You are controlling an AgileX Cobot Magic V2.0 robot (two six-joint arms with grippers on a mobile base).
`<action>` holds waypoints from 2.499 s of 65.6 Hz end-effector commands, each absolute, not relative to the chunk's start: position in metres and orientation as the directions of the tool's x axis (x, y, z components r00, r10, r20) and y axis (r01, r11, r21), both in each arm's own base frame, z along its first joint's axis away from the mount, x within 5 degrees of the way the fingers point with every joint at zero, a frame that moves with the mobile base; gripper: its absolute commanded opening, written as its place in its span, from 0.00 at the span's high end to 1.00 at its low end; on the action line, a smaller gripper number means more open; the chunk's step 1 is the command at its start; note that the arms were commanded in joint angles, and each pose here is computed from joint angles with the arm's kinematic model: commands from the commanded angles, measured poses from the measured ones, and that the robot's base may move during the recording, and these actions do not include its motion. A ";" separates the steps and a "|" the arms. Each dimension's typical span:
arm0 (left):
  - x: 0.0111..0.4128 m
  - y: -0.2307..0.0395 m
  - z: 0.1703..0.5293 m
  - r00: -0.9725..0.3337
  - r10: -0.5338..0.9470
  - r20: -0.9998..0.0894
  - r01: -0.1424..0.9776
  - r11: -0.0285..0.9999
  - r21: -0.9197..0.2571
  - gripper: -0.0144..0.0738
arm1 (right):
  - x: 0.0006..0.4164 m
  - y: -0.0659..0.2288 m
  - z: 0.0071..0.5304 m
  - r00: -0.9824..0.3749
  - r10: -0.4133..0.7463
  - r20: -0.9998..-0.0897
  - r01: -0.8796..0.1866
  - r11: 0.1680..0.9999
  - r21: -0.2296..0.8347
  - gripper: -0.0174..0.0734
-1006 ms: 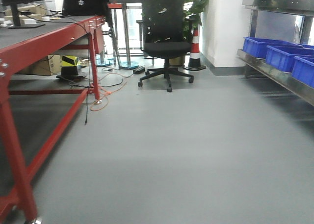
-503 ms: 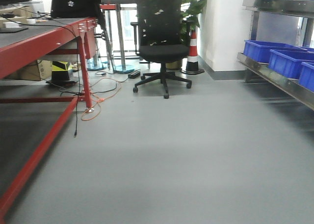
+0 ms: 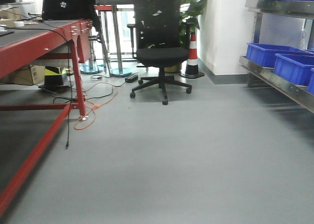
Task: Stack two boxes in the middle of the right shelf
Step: 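Hold the boxes and drive toward the steel shelf with blue bins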
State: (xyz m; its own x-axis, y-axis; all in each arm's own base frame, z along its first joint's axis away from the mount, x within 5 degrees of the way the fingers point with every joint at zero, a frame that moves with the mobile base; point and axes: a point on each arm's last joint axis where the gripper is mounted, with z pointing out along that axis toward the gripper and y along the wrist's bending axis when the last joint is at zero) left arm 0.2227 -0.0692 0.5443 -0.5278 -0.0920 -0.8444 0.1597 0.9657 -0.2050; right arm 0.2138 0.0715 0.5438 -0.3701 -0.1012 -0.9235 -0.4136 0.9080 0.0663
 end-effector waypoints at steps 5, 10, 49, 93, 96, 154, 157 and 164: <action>0.219 -0.060 0.553 -0.460 -0.088 -0.884 0.119 0.980 -0.159 0.96 | 0.208 0.063 0.556 -0.285 -0.107 -0.952 -0.375 0.927 0.008 0.98; 0.219 -0.060 0.553 -0.460 -0.088 -0.884 0.119 0.980 -0.159 0.96 | 0.208 0.063 0.556 -0.285 -0.107 -0.952 -0.375 0.927 0.008 0.98; 0.219 -0.060 0.553 -0.459 -0.087 -0.884 0.118 0.980 -0.158 0.96 | 0.208 0.063 0.556 -0.285 -0.107 -0.952 -0.375 0.927 0.008 0.98; 0.219 -0.060 0.553 -0.459 -0.087 -0.884 0.118 0.980 -0.158 0.96 | 0.208 0.063 0.556 -0.285 -0.107 -0.952 -0.375 0.927 0.008 0.98; 0.219 -0.060 0.553 -0.459 -0.087 -0.884 0.118 0.980 -0.158 0.96 | 0.208 0.063 0.556 -0.285 -0.107 -0.952 -0.375 0.927 0.008 0.98; 0.219 -0.060 0.553 -0.459 -0.087 -0.884 0.118 0.980 -0.158 0.96 | 0.208 0.063 0.556 -0.285 -0.107 -0.952 -0.375 0.927 0.008 0.98; 0.219 -0.060 0.553 -0.459 -0.087 -0.884 0.118 0.980 -0.158 0.96 | 0.208 0.063 0.556 -0.285 -0.107 -0.952 -0.375 0.927 0.008 0.98; 0.219 -0.060 0.553 -0.459 -0.087 -0.884 0.118 0.980 -0.158 0.96 | 0.208 0.063 0.556 -0.285 -0.107 -0.952 -0.375 0.927 0.008 0.98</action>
State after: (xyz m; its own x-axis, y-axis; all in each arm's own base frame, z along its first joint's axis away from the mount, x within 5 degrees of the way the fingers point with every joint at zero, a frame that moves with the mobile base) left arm 0.2228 -0.0689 0.5443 -0.5271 -0.0931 -0.8447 0.1563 0.9664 -0.2040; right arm 0.2138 0.0715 0.5438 -0.3701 -0.1012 -0.9235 -0.4136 0.9080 0.0663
